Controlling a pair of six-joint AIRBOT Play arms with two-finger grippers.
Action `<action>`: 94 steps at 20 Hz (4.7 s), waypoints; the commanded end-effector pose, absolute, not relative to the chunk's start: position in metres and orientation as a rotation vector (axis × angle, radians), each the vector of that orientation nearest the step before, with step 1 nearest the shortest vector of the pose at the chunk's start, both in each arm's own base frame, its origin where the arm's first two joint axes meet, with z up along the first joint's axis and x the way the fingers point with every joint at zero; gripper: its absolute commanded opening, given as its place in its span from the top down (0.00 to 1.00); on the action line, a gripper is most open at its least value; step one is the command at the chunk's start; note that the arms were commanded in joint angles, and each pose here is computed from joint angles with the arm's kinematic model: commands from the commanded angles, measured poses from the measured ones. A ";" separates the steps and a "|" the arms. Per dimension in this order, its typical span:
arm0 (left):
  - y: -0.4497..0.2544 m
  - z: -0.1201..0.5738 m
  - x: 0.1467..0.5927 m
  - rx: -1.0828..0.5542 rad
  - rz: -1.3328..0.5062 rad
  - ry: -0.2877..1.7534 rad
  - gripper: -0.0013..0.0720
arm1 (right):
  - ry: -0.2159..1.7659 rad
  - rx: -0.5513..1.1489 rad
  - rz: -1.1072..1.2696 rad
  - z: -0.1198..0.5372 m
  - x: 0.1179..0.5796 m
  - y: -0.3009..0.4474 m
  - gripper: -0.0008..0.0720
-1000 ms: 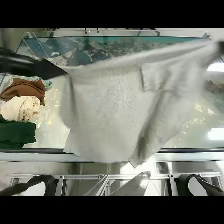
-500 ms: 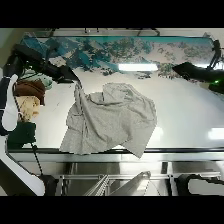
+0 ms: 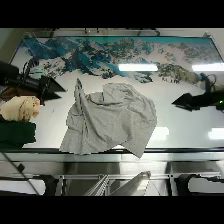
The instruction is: Fold the shirts.
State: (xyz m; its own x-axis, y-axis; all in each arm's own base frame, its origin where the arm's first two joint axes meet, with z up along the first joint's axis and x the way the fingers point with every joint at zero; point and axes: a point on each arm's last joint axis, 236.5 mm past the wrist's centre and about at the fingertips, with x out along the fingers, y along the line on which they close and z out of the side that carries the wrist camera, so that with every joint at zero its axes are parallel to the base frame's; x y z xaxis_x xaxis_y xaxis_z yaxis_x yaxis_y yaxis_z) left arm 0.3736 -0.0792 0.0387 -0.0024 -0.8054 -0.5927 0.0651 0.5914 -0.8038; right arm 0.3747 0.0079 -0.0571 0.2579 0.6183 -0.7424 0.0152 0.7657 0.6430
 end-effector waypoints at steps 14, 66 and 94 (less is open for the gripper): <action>-0.009 -0.063 0.205 -0.826 -0.189 1.617 0.05 | 1.427 0.695 0.784 -0.096 0.339 0.151 0.97; -0.078 0.221 0.393 -0.230 -0.597 0.715 0.96 | 0.348 0.526 0.745 0.258 0.380 0.080 0.97; -0.066 -0.097 0.450 -0.412 -0.484 1.467 0.96 | 1.034 0.627 0.538 -0.058 0.444 0.018 0.97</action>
